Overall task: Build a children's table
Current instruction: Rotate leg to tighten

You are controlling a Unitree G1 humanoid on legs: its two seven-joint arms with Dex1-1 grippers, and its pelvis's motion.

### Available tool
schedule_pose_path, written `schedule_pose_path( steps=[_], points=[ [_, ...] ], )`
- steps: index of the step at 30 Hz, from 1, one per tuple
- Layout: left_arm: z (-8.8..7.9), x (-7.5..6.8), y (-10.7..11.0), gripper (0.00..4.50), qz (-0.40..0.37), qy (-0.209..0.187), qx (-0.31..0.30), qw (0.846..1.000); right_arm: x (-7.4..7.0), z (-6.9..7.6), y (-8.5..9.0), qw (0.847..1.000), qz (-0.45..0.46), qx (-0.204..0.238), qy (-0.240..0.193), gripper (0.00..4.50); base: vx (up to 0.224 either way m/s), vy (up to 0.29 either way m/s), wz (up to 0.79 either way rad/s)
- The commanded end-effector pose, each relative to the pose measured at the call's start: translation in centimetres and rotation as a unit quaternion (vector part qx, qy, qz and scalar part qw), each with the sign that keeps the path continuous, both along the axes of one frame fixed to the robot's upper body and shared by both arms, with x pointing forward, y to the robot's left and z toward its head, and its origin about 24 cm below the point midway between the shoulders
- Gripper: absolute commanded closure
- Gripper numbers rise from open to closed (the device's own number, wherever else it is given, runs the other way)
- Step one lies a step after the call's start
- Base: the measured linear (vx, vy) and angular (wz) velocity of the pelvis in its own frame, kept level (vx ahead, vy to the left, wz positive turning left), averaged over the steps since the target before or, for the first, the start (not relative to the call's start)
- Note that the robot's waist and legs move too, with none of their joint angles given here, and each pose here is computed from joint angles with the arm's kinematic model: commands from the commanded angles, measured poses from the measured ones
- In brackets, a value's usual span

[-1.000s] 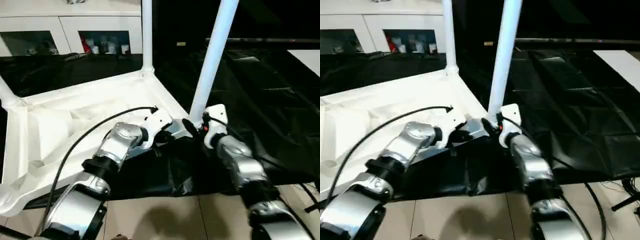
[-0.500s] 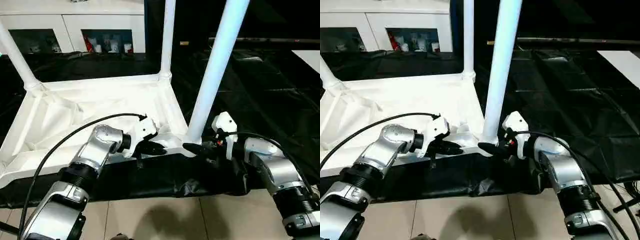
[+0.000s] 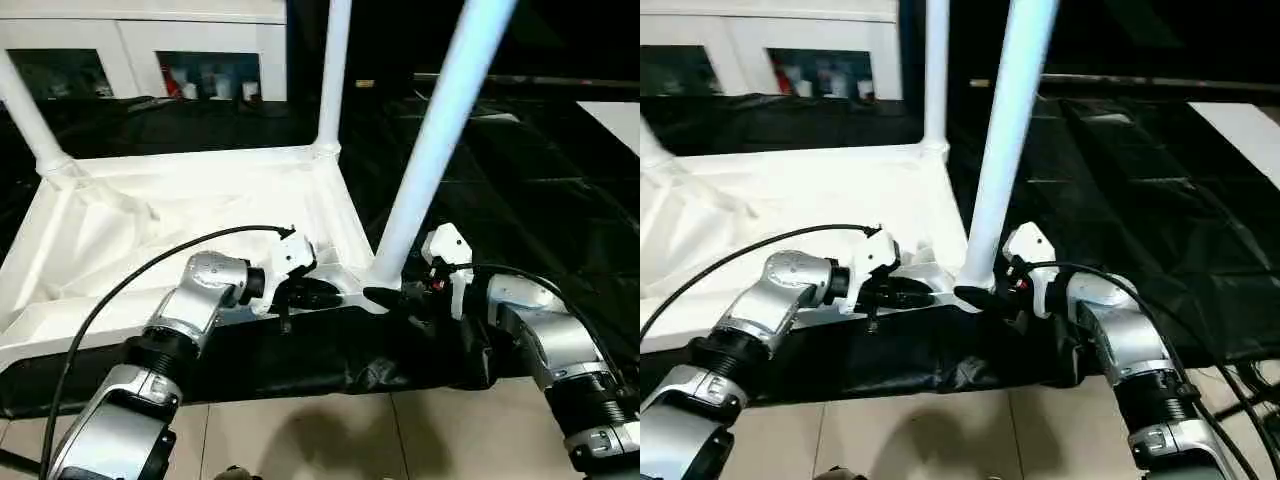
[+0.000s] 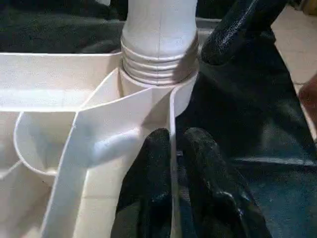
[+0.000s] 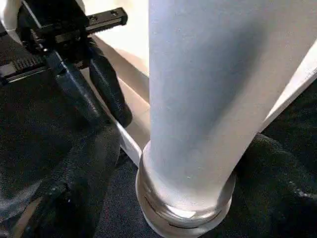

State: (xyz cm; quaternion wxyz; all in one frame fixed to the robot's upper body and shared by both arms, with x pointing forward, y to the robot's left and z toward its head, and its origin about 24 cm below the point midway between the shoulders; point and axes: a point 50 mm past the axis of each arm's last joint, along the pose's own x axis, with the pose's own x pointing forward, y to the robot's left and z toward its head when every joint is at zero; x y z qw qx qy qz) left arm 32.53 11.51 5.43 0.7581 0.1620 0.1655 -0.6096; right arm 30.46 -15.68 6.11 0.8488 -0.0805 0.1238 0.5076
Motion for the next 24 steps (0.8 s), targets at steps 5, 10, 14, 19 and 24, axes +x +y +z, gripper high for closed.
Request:
schedule_pose_path(
  steps=[5,10,14,19,24],
  points=[
    [-0.8,0.2,1.1,3.83,0.018,0.012,0.031,0.999,-0.3,-0.4,0.2,1.000,0.011,-0.007,0.006,0.77,0.000,0.000,0.00],
    [-0.5,0.4,2.1,3.83,0.019,0.011,0.062,0.998,-0.2,-0.4,0.2,1.000,0.013,-0.010,0.004,0.77,0.000,0.000,0.00],
    [-0.6,0.2,2.1,3.83,0.014,0.027,0.058,0.998,-0.2,-0.4,0.2,1.000,0.013,-0.010,0.003,0.77,0.000,0.000,0.00],
    [-0.7,0.0,2.2,4.10,0.009,0.035,0.064,0.997,-0.1,-0.3,0.2,1.000,0.013,-0.011,0.001,0.77,0.000,0.000,0.00],
    [-0.7,0.0,2.1,4.44,0.011,0.035,0.063,0.997,-0.1,-0.4,0.2,1.000,0.012,-0.012,0.001,0.77,0.000,0.000,0.00]
  ],
)
